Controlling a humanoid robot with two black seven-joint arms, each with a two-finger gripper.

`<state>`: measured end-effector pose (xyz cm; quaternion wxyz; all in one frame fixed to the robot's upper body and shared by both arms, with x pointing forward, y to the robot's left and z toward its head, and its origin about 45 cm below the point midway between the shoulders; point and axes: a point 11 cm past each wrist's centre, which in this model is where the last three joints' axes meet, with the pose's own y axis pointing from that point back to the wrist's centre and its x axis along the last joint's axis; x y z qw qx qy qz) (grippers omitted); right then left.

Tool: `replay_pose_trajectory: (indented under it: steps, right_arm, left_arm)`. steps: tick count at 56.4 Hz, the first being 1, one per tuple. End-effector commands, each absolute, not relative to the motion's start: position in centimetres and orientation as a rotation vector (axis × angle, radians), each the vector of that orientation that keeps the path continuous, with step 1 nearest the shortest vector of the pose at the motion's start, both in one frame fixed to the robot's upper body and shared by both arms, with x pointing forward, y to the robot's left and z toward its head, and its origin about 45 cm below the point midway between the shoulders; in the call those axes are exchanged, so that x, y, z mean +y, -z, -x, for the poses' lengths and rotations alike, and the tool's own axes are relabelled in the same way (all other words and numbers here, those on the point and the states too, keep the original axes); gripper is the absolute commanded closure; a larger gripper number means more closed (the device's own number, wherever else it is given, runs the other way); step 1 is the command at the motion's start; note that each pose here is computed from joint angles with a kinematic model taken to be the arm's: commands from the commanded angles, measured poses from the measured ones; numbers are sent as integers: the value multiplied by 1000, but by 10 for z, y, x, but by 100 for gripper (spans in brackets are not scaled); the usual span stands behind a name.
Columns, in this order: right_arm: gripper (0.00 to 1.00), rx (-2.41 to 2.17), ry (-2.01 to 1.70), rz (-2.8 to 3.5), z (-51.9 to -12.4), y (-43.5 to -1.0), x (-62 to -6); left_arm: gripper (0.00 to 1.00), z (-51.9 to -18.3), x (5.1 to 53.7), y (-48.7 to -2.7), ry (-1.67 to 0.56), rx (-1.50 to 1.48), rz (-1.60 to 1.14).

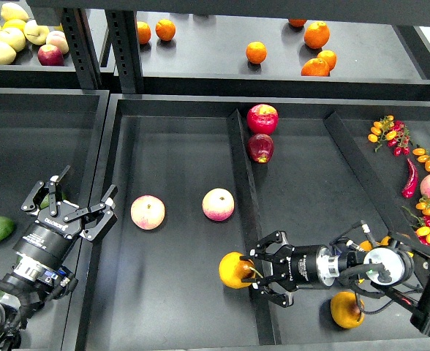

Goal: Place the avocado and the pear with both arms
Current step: 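Carry the pear beside the other yellow pears and open the right gripper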

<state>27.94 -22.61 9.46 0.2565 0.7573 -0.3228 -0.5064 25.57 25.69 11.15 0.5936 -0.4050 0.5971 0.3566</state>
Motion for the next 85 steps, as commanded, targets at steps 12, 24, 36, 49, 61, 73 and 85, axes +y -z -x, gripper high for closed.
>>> replay_pose_trajectory:
  steps: [12, 24, 36, 49, 61, 73, 85]
  right_arm:
    - [67, -978, 1351, -1963, -265, -100, -290]
    - [66, -1008, 1358, -1904, -251, -93, -312]
    - [64, -1011, 1363, -1859, -240, -80, -319]
    - [61, -1019, 1348, -1810, -230, -67, -329]
    - [60, -1025, 1337, -1775, -222, -58, -336]
    - [55, -1011, 1343, -1777, -220, -53, -333]
    - [30, -1008, 1298, -1773, -222, -52, -336]
  left_arm:
    - [1, -254, 252, -109, -820, 1401, 926]
    - [1, -253, 246, -108, -810, 1412, 914]
    - [1, -255, 245, -108, -807, 1412, 911]
    - [1, -254, 242, -108, -799, 1417, 905]
    - [1, -254, 242, -108, -799, 1417, 905]
    - [1, -254, 243, -108, -800, 1416, 906]
    - [1, -254, 243, -107, -803, 1418, 905]
